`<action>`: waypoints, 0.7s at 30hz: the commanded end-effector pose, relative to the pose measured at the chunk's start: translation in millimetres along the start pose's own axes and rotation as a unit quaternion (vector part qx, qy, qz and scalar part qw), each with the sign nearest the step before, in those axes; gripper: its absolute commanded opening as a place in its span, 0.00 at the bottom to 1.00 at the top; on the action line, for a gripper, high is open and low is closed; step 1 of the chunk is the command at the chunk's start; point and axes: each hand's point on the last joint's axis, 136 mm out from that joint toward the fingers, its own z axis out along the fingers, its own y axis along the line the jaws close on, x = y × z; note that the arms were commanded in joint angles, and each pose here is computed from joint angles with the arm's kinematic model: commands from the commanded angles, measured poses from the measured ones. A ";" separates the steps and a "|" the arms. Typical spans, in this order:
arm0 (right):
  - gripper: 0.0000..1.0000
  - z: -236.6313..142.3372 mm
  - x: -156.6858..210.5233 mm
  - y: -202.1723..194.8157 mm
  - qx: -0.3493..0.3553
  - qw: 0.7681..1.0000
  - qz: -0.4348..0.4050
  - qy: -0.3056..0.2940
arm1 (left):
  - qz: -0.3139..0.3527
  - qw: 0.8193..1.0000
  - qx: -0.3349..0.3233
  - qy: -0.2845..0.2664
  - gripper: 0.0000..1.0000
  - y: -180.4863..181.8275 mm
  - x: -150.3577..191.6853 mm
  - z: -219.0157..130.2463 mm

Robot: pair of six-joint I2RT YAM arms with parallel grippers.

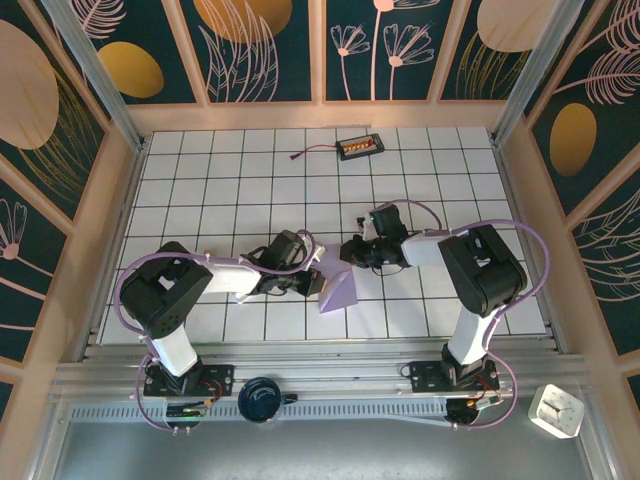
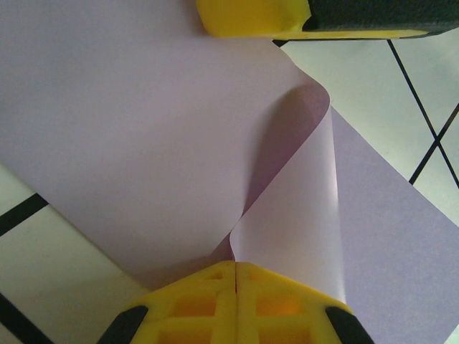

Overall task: Fold a paper plane with a square sheet of paper (pick it up from the middle)
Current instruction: Fold the triangle a second time at the center of the table.

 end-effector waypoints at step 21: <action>0.20 -15.4 -13.3 8.7 0.016 0.999 -0.024 -0.019 | -0.022 0.994 -0.079 0.072 0.00 37.8 34.7 8.2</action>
